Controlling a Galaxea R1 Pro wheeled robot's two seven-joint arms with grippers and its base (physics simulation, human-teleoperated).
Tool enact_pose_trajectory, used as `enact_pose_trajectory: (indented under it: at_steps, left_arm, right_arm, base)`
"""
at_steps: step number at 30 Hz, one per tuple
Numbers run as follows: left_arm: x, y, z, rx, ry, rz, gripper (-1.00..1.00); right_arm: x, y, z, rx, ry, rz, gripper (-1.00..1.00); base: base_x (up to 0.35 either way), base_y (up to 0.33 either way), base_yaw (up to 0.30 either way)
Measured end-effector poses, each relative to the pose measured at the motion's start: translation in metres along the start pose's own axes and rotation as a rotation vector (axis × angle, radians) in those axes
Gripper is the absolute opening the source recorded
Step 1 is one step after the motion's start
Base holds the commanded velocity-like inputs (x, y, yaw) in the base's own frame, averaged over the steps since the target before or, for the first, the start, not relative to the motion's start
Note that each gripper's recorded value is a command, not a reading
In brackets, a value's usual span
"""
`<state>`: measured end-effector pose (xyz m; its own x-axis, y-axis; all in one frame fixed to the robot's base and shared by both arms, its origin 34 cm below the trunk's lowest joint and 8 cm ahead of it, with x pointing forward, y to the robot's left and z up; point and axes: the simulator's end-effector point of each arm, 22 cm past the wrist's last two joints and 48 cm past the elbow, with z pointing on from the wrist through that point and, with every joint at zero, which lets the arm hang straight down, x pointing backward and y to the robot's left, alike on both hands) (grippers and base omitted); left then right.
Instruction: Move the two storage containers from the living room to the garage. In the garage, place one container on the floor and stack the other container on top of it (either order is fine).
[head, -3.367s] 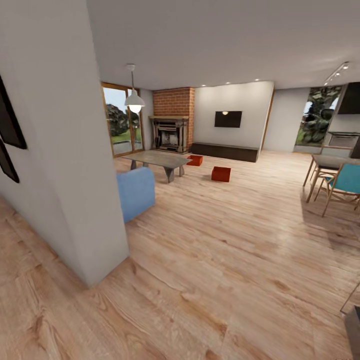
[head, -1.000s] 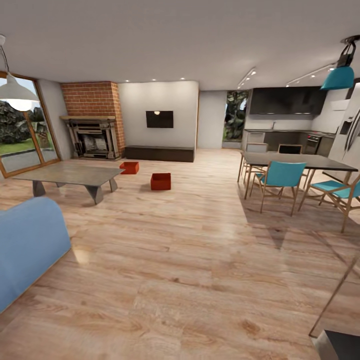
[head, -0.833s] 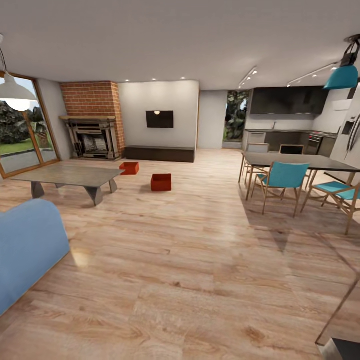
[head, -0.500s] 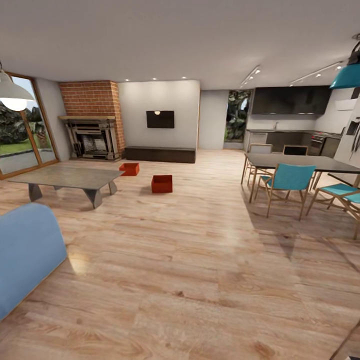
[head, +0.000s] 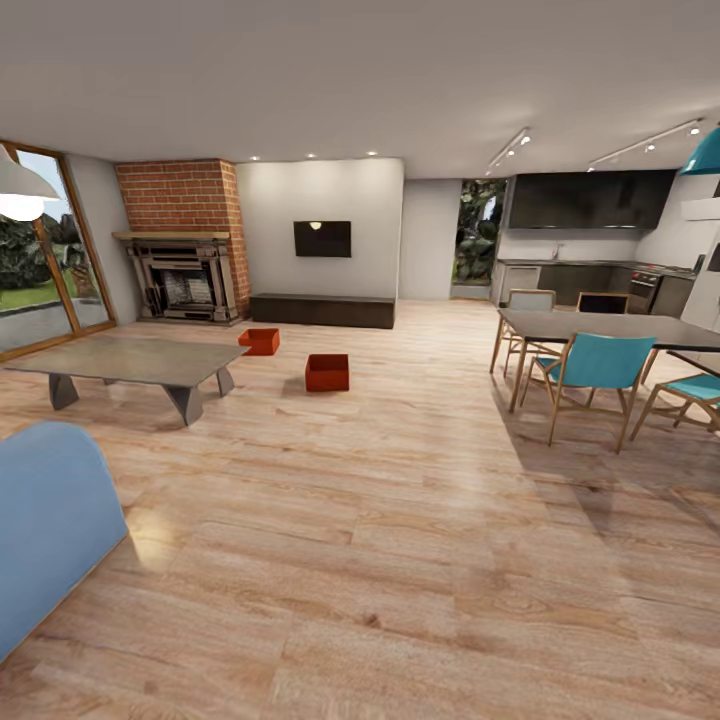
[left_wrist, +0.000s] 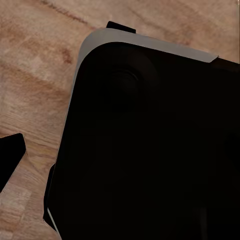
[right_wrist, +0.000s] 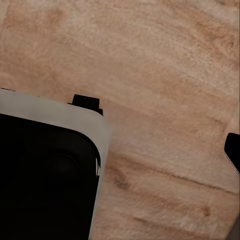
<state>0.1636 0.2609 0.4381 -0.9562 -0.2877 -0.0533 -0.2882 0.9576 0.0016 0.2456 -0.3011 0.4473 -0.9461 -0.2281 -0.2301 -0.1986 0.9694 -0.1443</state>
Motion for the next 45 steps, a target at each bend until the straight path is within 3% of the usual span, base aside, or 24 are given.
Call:
enact_pose_trajectory:
  at_steps: [45]
  left_arm:
    - [0.0013, 0.0003, 0.0, 0.0, 0.006, 0.0, 1.0]
  right_arm:
    - [-0.0005, -0.0021, 0.0, 0.005, -0.003, -0.024, 1.0]
  base:
    - [0.325, 0.107, 0.0]
